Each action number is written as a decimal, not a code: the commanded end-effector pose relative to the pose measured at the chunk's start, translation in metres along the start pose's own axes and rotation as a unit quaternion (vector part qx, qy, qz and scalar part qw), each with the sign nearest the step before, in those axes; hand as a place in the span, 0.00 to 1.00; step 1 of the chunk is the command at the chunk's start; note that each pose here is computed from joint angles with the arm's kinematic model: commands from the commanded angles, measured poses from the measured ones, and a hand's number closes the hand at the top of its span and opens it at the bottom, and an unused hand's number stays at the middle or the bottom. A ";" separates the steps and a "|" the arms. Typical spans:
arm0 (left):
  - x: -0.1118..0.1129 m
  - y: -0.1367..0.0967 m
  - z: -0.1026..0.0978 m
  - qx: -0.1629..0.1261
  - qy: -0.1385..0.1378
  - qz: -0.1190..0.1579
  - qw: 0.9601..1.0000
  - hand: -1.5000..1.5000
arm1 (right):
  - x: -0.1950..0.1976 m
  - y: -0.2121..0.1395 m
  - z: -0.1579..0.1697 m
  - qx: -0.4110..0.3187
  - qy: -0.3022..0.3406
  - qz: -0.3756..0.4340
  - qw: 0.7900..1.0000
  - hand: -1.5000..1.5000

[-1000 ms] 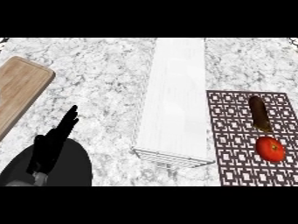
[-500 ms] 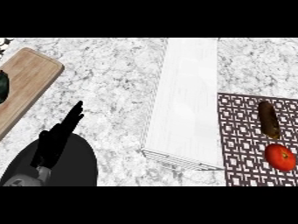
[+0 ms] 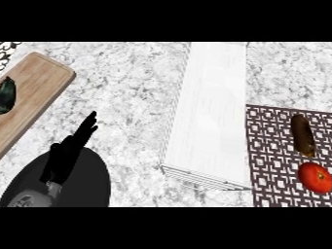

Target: Pick the tomato from the placemat and place it in the tiered shelf

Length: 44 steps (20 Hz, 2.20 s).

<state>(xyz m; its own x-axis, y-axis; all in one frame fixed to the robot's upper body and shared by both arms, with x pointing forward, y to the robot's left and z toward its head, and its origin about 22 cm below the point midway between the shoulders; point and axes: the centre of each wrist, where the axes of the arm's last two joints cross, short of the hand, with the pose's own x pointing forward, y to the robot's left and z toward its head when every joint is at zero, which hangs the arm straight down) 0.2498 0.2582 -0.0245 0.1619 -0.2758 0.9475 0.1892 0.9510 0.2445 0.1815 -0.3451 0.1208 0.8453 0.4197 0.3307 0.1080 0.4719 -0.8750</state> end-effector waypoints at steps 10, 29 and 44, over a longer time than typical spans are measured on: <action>-0.001 -0.003 0.001 0.013 0.028 0.003 1.000 0.50 | 0.062 0.054 -0.018 0.074 0.134 0.035 0.988 0.00; -0.009 -0.008 0.006 0.025 0.035 0.011 0.999 0.50 | 0.072 0.089 -0.024 0.058 0.168 0.118 0.977 0.00; -0.006 0.007 0.006 0.015 0.029 0.006 0.999 0.50 | 0.055 0.118 -0.042 0.062 0.174 0.120 0.975 0.00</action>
<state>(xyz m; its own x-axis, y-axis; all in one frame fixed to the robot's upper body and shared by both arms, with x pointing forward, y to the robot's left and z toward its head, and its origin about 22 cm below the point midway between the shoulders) 0.2446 0.2653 -0.0282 0.1890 -0.2636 0.9459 0.1455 0.9602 0.2385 0.2646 -0.2978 0.0323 0.9178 0.3835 0.1032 -0.1183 0.5122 -0.8507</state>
